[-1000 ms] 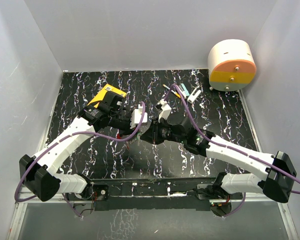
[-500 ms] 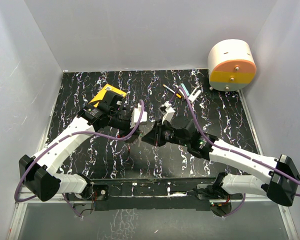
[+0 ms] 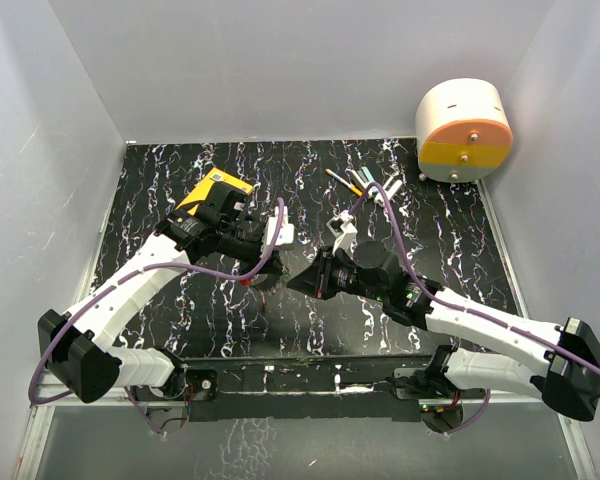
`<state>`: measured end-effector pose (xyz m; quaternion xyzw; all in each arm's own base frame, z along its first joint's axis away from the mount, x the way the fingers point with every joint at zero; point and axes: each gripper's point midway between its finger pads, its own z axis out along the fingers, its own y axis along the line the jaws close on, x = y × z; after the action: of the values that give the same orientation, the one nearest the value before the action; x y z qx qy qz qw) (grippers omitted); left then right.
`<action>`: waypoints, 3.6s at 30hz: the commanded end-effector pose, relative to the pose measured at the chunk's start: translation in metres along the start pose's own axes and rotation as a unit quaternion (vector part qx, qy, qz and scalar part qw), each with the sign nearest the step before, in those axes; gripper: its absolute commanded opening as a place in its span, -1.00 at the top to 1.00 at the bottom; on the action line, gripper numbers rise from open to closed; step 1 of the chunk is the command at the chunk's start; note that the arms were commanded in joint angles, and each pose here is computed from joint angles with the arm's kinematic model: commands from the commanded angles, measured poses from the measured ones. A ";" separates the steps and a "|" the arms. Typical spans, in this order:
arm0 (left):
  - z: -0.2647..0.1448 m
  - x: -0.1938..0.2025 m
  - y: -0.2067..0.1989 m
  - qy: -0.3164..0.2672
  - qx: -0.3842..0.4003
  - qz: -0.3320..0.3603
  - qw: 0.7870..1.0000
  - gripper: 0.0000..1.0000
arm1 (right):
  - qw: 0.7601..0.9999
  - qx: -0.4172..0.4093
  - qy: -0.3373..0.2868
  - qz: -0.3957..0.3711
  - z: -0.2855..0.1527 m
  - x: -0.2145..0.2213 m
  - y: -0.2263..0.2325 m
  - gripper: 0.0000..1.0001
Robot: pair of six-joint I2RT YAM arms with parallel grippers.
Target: Put the keys on the keyring
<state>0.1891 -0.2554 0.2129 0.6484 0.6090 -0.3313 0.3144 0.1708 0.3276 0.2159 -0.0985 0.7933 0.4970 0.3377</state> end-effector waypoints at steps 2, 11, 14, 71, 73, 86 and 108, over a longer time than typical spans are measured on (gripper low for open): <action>-0.009 -0.026 -0.015 -0.043 0.029 0.023 0.998 1.00 | 0.999 -0.004 -0.041 0.018 -0.004 -0.014 0.003 0.85; -0.008 -0.023 -0.029 -0.048 0.065 0.020 0.997 1.00 | 0.999 -0.002 -0.042 0.030 0.003 -0.019 0.007 0.85; -0.008 -0.021 -0.033 -0.047 0.070 0.017 0.996 1.00 | 0.998 -0.001 -0.047 0.030 0.004 -0.023 0.009 0.84; -0.001 -0.010 -0.038 -0.040 0.089 -0.004 0.995 1.00 | 0.992 -0.114 -0.042 -0.044 -0.012 -0.041 0.070 0.34; -0.002 -0.011 -0.038 -0.041 0.090 -0.004 0.995 1.00 | 0.991 -0.115 -0.043 -0.045 -0.011 -0.042 0.070 0.34; -0.002 -0.014 -0.037 -0.043 0.089 -0.004 0.995 1.00 | 0.993 -0.112 -0.027 -0.034 -0.010 -0.032 0.065 0.47; -0.003 -0.011 -0.038 -0.038 0.084 -0.015 0.996 1.00 | 0.996 -0.076 -0.042 -0.018 -0.005 -0.036 0.051 0.85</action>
<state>0.1615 -0.2525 0.2079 0.6481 0.6018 -0.3824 0.2674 0.1648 0.3427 0.2451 -0.1292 0.7686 0.5304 0.3335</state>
